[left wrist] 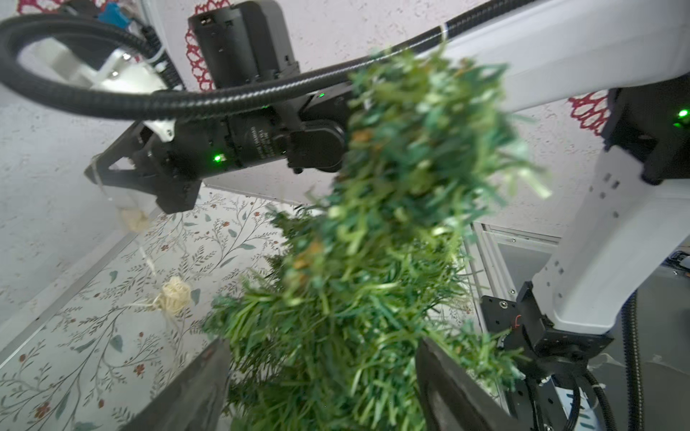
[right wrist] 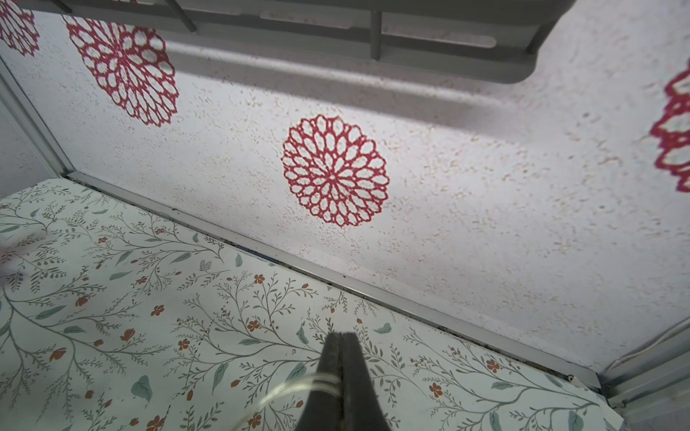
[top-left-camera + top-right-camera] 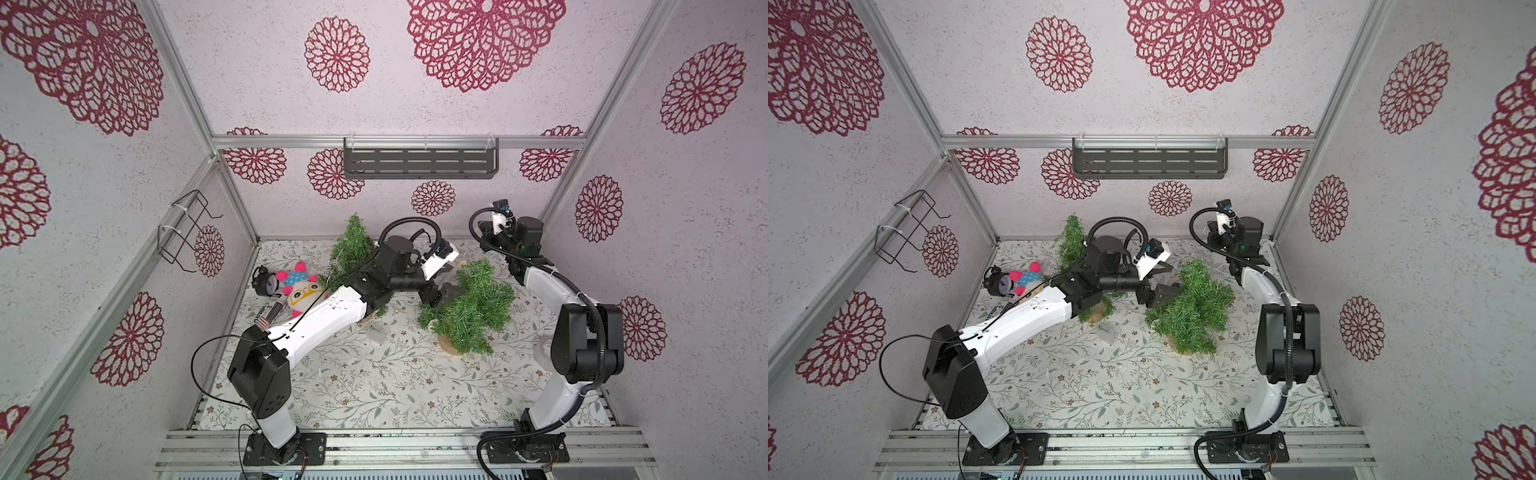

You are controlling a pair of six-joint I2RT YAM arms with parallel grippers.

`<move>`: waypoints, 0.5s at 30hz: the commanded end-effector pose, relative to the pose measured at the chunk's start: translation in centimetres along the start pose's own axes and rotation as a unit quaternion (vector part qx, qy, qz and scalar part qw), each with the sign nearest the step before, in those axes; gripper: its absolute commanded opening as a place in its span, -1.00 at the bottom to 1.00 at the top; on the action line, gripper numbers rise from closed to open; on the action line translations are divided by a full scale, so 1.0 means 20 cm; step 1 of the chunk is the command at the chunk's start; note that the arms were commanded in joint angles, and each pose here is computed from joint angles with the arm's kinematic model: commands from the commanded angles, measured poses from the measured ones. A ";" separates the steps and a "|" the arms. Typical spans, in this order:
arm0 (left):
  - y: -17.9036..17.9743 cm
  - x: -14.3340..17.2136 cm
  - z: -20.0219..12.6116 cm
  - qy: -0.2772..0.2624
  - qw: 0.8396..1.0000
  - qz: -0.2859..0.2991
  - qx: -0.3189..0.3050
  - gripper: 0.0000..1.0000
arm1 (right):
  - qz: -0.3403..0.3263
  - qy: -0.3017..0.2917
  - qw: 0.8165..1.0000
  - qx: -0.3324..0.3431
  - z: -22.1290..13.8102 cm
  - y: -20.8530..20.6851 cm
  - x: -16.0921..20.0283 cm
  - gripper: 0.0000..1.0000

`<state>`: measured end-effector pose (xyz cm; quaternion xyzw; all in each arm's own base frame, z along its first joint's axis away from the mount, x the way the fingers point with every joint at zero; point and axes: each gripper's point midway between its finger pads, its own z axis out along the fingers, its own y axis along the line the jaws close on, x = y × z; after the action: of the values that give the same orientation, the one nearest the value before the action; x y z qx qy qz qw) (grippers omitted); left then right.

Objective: Wrap string light around the christmas tree
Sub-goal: Wrap the light string around the Christmas tree.

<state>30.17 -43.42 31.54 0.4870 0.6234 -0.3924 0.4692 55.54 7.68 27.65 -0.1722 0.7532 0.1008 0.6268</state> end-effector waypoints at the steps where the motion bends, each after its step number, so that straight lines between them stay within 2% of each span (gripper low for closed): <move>1: -0.03 -0.06 0.03 -0.005 1.000 0.012 -0.011 0.61 | 0.005 -0.018 1.000 0.009 -0.01 -0.03 -0.08 -1.00; 5: -0.02 -0.11 0.09 -0.011 1.000 0.007 -0.019 0.59 | 0.009 -0.018 1.000 0.010 -0.02 -0.03 -0.09 -1.00; 8: -0.01 -0.16 0.15 -0.018 0.999 0.008 -0.032 0.49 | 0.008 -0.017 1.000 0.012 -0.02 -0.03 -0.10 -1.00; 12: 0.00 -0.17 0.22 -0.013 0.999 0.022 -0.046 0.33 | 0.006 -0.022 1.000 0.015 -0.03 -0.04 -0.13 -1.00; 15: 0.02 -0.13 0.25 -0.004 0.998 0.027 -0.052 0.06 | -0.007 -0.027 0.999 0.016 -0.04 -0.05 -0.20 -1.00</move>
<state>31.38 -48.17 33.81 0.4726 0.6200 -0.3674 0.5071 55.51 7.59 27.46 -0.1669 0.7632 0.1026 0.6158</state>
